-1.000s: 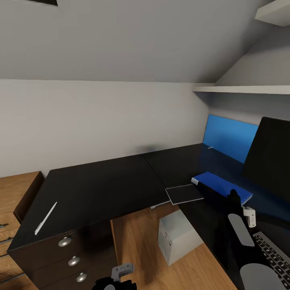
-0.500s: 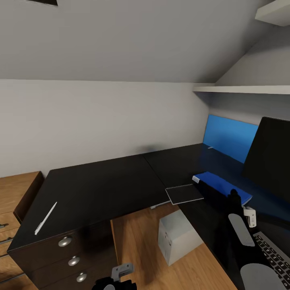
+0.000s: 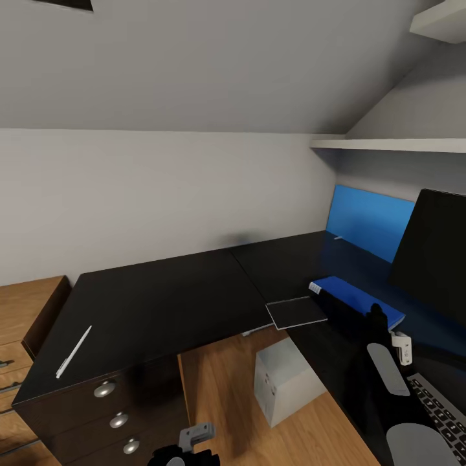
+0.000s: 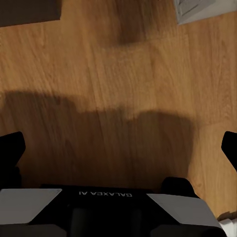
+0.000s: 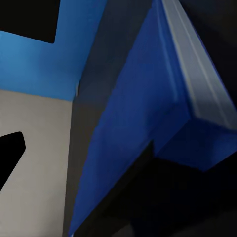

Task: In the bedroom, organize the workspace by keeping the computer under the desk, ensuring the monitor is on the desk, placing the keyboard on the desk next to the monitor, placing the mouse on the desk next to the keyboard, moving the folder from the swivel chair onto the desk next to the mouse, stacking the notebook on top of the folder with the pen on top of the notebook, and positioning the swivel chair next to the desk.

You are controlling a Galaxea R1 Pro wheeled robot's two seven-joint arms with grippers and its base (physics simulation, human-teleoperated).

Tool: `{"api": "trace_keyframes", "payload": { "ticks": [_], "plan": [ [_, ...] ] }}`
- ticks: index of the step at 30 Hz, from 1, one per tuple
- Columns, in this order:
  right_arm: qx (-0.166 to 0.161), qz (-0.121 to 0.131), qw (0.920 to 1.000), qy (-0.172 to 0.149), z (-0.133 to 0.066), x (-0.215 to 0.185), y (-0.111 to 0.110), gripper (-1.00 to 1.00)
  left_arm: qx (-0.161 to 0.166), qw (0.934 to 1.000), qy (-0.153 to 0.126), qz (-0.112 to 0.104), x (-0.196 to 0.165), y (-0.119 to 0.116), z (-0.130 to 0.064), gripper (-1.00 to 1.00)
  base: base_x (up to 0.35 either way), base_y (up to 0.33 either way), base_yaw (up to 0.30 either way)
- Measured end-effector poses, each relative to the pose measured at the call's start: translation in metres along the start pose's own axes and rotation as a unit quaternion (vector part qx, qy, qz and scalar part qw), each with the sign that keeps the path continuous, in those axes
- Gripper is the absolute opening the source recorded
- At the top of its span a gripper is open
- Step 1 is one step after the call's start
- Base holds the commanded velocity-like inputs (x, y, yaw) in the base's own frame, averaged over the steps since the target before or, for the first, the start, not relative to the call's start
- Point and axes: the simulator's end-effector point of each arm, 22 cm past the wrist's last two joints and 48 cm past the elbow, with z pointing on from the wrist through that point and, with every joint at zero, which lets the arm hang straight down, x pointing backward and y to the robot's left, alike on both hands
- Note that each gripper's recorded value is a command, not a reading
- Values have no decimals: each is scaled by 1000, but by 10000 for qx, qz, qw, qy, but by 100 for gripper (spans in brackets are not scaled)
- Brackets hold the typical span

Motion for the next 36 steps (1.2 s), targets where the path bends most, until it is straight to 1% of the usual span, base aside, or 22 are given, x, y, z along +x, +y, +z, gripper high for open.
{"api": "trace_keyframes", "payload": {
  "ticks": [10,15,17,27,31,36],
  "plan": [
    [-1,-4,10000,-1,0,0,0,100,-53,10000,25,-7,1,4,2,100,-51,-8,0],
    [-2,-6,10000,-1,0,0,0,100,-300,9994,196,-1,15,23,13,100,-10,-2,0],
    [-2,-6,10000,-2,0,0,0,100,-330,9992,216,0,17,25,14,100,-2,0,0],
    [-42,3,10000,-18,0,-2,4,100,-366,9990,241,-8,19,28,16,100,0,0,0],
    [-66,18,10000,-39,-1,-6,13,100,-364,9991,237,-7,16,26,9,100,0,0,0],
    [-68,25,10000,-49,-1,-7,14,100,-367,9990,239,-9,16,27,9,100,0,0,0]
  ]
}}
